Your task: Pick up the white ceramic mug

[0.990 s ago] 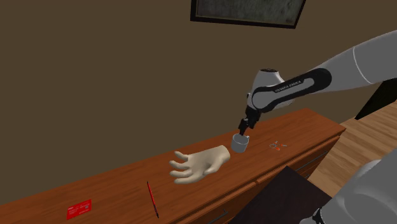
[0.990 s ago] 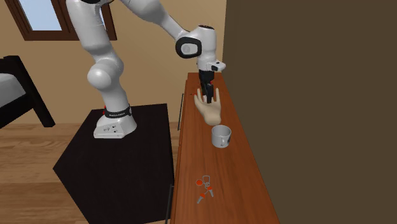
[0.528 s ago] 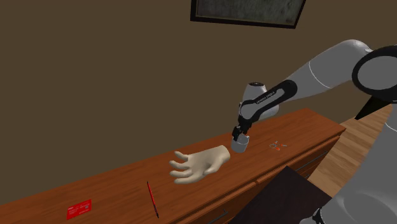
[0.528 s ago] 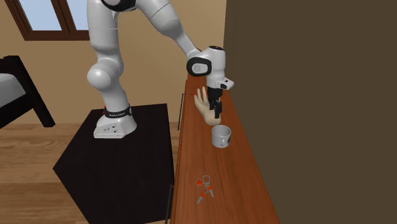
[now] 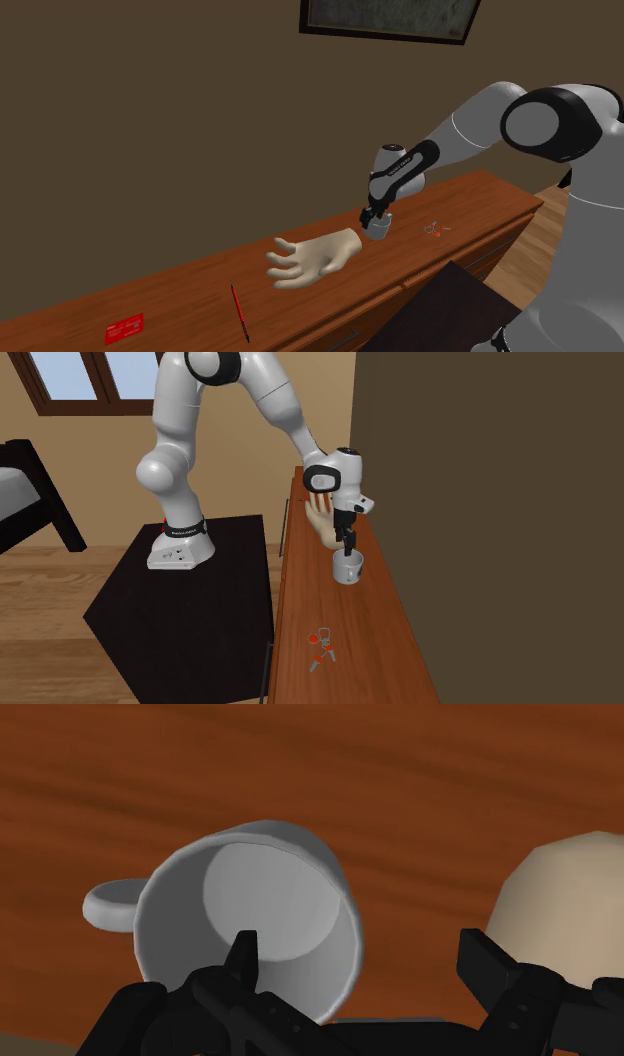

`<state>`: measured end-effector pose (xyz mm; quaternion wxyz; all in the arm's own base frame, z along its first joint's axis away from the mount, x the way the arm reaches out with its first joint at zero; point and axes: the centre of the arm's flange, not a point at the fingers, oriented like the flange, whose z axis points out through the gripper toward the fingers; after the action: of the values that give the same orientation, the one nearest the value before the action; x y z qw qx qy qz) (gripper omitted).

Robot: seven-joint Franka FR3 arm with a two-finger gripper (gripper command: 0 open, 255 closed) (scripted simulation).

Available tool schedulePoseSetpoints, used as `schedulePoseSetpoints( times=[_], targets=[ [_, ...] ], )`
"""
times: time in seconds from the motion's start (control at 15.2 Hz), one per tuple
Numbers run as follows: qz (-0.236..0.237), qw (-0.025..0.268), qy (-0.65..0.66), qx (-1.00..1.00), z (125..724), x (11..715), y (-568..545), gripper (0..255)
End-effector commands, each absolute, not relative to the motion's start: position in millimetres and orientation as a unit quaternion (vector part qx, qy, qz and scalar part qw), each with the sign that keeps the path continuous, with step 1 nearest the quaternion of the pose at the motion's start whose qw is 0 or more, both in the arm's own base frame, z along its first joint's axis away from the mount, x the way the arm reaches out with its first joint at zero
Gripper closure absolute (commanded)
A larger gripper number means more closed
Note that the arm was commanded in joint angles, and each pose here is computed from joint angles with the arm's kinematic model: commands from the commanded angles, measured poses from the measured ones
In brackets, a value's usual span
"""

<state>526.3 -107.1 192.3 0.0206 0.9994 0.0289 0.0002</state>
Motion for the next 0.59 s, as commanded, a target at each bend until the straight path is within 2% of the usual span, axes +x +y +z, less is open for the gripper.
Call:
schedulePoseSetpoints(
  times=[0.0,0.26,0.33,0.53],
  targets=[
    [0.0,0.021,0.029,0.999,182,528,-108,0],
    [0.0,0.021,0.029,0.999,168,528,-108,0],
    [0.0,0.021,0.029,0.999,167,528,-108,255],
    [0.0,0.021,0.029,0.999,167,528,-108,255]
  ],
)
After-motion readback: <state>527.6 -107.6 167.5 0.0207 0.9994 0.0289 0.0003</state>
